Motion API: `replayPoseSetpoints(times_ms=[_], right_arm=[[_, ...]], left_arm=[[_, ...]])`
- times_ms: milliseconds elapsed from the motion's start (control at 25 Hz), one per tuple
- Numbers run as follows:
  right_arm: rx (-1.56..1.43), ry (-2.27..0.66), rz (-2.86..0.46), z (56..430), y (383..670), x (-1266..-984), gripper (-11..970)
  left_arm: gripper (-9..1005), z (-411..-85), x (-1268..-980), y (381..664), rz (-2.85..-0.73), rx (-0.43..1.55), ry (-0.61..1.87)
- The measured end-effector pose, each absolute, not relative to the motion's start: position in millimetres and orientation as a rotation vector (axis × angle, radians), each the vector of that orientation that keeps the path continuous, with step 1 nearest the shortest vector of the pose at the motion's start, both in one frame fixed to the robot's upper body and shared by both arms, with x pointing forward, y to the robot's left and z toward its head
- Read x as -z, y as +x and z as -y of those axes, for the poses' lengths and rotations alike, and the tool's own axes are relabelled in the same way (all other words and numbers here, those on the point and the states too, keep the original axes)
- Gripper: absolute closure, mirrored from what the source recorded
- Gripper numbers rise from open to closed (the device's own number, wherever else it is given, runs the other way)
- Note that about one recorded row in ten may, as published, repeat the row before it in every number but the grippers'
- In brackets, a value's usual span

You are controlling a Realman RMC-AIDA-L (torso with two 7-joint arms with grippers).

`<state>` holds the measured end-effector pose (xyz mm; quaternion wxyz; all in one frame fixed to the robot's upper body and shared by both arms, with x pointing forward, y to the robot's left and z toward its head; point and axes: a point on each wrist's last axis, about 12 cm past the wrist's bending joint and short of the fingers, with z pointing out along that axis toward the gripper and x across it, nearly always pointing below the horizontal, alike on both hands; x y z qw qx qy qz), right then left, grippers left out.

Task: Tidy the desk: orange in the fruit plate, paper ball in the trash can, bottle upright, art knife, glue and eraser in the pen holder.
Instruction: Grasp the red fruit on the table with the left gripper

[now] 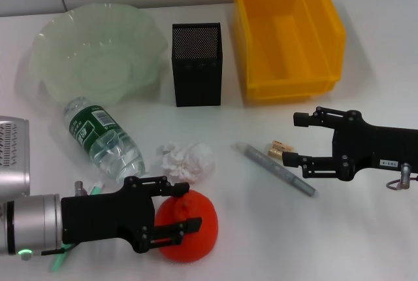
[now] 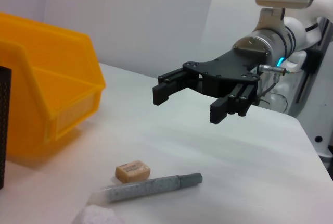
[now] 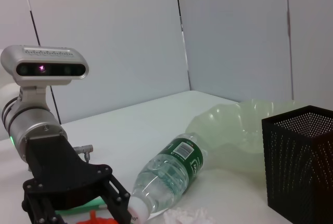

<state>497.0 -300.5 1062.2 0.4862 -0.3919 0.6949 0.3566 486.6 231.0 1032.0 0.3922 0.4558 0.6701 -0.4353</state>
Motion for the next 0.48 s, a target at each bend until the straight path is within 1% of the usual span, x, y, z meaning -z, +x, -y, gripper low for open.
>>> replayPoseSetpoints(times_ms=[40, 480], right_arm=[[-0.868, -0.954, -1.691, 300.4, 497.0, -1062.2, 133], [-0.869, -0.952, -1.694, 300.9, 495.7, -1061.3, 133]], left_arm=[[292, -230.2, -1032.4, 487.1, -1.7, 1.106, 1.169], [515, -229.3, -1031.4, 489.0, -1.704, 1.083, 1.187]])
